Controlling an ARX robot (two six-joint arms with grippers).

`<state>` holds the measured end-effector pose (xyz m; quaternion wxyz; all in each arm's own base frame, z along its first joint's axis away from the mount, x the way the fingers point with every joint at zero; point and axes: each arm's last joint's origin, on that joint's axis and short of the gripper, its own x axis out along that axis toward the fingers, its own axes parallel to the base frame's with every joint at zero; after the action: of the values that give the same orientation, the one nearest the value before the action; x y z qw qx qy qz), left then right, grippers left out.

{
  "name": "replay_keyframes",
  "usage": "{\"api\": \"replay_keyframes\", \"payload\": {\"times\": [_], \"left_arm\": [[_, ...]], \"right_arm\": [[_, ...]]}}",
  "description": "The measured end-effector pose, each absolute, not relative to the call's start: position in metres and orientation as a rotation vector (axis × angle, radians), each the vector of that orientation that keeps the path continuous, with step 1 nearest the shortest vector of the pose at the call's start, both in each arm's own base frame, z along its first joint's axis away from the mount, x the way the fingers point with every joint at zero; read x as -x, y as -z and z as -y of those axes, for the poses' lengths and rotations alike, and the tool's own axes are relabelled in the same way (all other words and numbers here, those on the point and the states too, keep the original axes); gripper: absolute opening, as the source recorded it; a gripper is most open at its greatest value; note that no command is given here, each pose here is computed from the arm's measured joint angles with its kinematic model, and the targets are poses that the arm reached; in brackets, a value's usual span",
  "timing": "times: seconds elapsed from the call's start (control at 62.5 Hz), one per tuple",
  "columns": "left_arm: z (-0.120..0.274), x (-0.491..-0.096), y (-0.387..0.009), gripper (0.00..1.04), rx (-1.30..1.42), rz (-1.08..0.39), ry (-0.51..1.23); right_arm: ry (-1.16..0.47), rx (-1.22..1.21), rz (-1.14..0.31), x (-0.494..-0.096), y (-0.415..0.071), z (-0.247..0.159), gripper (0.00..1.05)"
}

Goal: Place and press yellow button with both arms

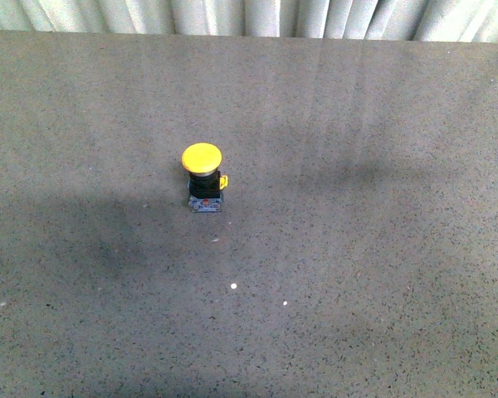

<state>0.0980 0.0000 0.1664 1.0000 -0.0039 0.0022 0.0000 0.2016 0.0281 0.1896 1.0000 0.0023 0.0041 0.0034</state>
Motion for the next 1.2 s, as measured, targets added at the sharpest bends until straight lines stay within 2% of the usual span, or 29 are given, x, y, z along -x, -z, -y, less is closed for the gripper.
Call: {"api": "replay_keyframes", "payload": {"times": [0.512, 1.201], "left_arm": [[0.0, -0.098, -0.166, 0.01, 0.008, -0.004, 0.0], [0.0, -0.098, -0.166, 0.01, 0.008, -0.004, 0.0]], "right_arm": [[0.004, -0.006, -0.014, -0.153, -0.172, 0.0, 0.01], [-0.001, -0.006, 0.017, -0.122, -0.172, 0.0, 0.01]]}}
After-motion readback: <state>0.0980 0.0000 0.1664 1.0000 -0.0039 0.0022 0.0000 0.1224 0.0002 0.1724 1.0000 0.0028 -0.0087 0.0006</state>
